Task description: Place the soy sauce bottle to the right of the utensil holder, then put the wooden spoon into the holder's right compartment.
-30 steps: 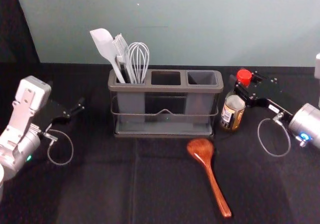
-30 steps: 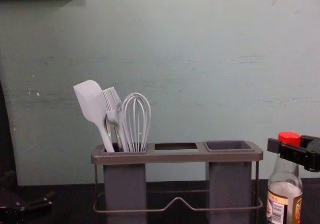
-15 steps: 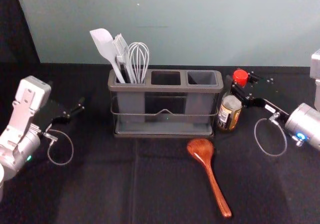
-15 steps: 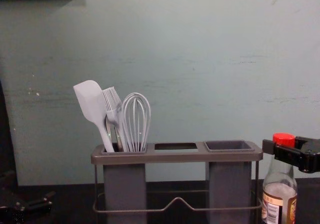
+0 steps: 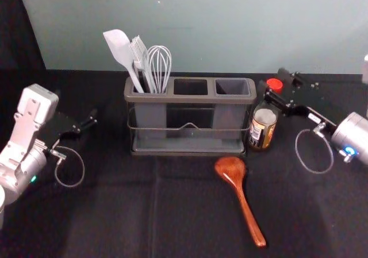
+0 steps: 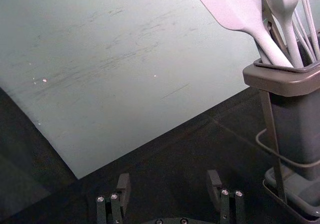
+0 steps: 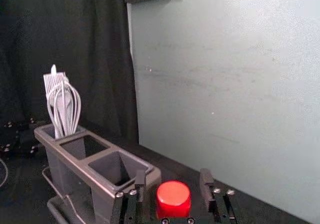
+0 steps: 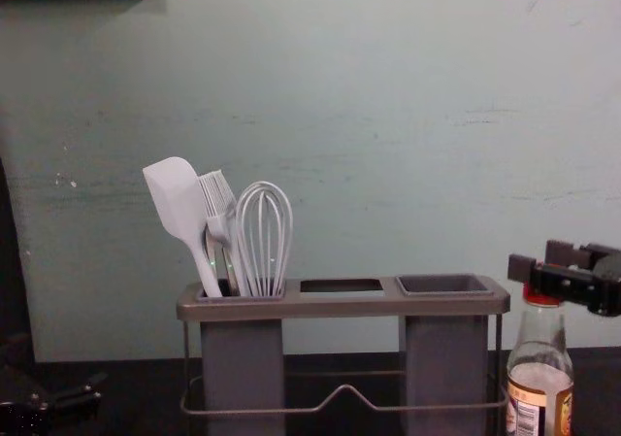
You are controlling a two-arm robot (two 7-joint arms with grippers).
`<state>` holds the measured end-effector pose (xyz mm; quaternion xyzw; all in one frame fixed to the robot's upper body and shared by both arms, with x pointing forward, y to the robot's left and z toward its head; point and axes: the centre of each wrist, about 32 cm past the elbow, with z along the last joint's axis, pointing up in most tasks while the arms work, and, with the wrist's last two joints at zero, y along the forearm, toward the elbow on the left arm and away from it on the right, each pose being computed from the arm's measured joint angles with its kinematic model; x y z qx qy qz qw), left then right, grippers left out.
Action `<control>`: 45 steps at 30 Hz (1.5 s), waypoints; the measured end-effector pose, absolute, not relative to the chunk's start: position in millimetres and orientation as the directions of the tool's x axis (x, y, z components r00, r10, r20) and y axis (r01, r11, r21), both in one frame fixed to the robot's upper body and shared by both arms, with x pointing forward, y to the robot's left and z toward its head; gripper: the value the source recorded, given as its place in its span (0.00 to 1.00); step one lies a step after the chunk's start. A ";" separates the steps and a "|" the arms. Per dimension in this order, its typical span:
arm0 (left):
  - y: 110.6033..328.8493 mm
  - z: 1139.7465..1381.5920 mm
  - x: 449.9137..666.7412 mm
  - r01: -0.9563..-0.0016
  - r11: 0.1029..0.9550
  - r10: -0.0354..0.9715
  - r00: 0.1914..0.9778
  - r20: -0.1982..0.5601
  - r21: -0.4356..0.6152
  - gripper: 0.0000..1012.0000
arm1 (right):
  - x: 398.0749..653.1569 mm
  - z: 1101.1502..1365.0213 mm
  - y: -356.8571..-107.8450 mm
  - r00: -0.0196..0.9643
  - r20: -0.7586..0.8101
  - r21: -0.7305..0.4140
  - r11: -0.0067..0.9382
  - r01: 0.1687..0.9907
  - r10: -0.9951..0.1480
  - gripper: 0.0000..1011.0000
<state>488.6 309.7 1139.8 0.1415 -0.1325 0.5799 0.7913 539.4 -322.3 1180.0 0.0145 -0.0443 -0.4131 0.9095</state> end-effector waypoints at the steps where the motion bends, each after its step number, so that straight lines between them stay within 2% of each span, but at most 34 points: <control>1: 309.7 1139.8 488.6 -0.955 0.287 0.880 0.292 0.374 0.070 0.99 | 538.2 1182.9 -323.2 0.652 0.074 0.070 0.656 0.751 -0.754 0.70; 5: 309.7 1139.8 488.6 -0.955 0.287 0.880 0.292 0.374 0.070 0.99 | 534.7 1191.6 -325.2 0.646 0.091 0.087 0.652 0.753 -0.758 0.78; 7: 309.7 1139.8 488.6 -0.955 0.287 0.880 0.292 0.374 0.070 0.99 | 532.1 1196.2 -326.3 0.642 0.101 0.097 0.650 0.754 -0.760 0.88; 12: 309.7 1139.8 488.6 -0.955 0.287 0.880 0.292 0.374 0.070 0.99 | 526.3 1203.3 -327.9 0.639 0.114 0.100 0.649 0.754 -0.761 0.99; 33: 309.7 1139.8 488.6 -0.955 0.287 0.880 0.292 0.374 0.070 0.99 | 478.8 1220.6 -326.4 0.656 0.151 0.104 0.672 0.733 -0.739 0.99; 45: 309.7 1139.8 488.6 -0.955 0.287 0.880 0.292 0.374 0.070 0.99 | 449.1 1222.6 -315.3 0.673 0.152 0.045 0.685 0.727 -0.724 0.99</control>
